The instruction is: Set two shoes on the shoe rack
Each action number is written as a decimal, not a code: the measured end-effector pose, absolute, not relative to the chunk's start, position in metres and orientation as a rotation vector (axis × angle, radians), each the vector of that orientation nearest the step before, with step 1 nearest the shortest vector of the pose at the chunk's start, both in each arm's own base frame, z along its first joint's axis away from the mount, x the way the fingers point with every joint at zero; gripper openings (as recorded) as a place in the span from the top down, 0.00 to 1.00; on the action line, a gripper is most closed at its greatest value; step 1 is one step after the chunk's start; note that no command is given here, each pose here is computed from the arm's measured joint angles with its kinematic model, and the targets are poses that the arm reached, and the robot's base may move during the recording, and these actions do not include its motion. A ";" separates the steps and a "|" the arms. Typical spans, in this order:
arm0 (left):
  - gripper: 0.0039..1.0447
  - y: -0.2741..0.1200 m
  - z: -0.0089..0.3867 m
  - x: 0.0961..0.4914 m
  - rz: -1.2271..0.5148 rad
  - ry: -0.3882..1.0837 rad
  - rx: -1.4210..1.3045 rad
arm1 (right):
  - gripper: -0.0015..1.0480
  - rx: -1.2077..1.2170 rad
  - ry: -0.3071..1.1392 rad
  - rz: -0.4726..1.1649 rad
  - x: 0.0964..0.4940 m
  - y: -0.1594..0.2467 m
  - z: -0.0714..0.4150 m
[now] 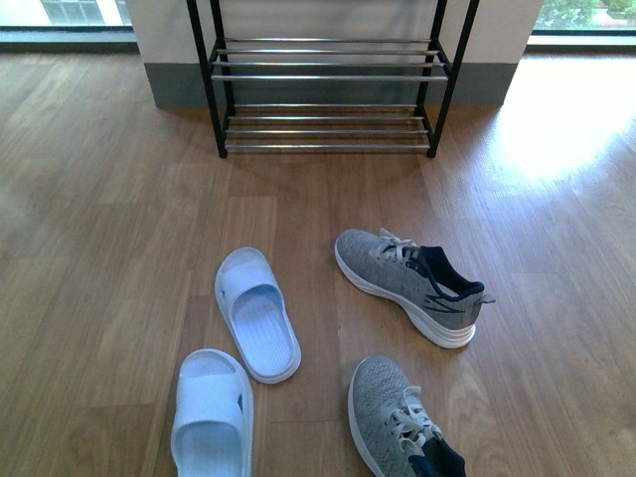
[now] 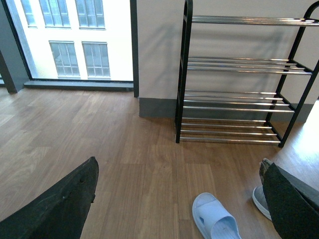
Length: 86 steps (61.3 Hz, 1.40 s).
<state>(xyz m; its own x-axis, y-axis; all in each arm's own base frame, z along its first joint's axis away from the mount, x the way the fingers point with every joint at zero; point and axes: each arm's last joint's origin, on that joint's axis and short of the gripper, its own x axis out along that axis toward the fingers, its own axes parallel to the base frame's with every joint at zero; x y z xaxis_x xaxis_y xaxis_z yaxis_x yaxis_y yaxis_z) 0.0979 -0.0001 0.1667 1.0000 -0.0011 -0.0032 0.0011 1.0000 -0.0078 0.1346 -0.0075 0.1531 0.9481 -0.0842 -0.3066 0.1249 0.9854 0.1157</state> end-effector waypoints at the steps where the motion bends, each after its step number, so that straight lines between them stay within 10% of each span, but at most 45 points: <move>1: 0.09 0.000 0.167 0.098 -0.001 0.003 -0.008 | 0.09 0.135 0.315 -0.108 0.137 -0.008 0.152; 42: 0.09 0.000 0.167 0.098 -0.001 0.003 -0.008 | 0.09 -0.042 1.118 0.146 0.234 -0.008 -0.052; 86: 0.09 0.000 0.167 0.098 -0.001 0.003 -0.007 | 0.09 0.012 1.226 0.205 0.242 -0.013 -0.140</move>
<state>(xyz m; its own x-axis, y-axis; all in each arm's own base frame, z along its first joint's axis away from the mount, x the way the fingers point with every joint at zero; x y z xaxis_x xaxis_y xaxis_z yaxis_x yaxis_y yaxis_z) 0.0979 -0.0001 0.1667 1.0000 -0.0011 -0.0032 0.0011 1.0000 -0.0074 0.2421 -0.0134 -0.1400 0.3220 0.1627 -0.9327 -0.1495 0.9815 0.1196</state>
